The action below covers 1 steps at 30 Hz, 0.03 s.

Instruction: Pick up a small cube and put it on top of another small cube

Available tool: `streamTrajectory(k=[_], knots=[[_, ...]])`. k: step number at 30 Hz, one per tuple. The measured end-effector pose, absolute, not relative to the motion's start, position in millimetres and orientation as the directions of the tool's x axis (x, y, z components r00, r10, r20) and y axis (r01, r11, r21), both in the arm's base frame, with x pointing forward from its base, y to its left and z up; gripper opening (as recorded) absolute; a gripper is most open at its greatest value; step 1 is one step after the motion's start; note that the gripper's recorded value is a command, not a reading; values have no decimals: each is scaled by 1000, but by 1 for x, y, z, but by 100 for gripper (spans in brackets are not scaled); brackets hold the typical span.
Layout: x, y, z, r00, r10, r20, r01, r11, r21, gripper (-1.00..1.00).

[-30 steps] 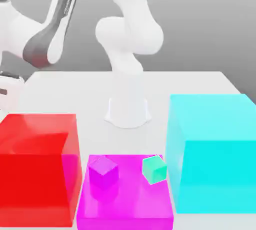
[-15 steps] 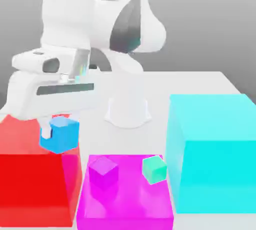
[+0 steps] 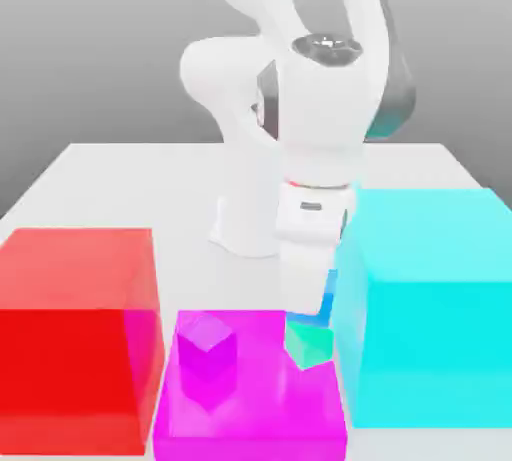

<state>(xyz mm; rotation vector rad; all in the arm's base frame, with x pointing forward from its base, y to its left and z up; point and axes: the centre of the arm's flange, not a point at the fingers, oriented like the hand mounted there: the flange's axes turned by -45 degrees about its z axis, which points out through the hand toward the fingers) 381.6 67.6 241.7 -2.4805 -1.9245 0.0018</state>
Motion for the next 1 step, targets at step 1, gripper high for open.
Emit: streamTrajectory(k=[1], knots=[[382,68,242,248,969,0,969,-248,-2,100]])
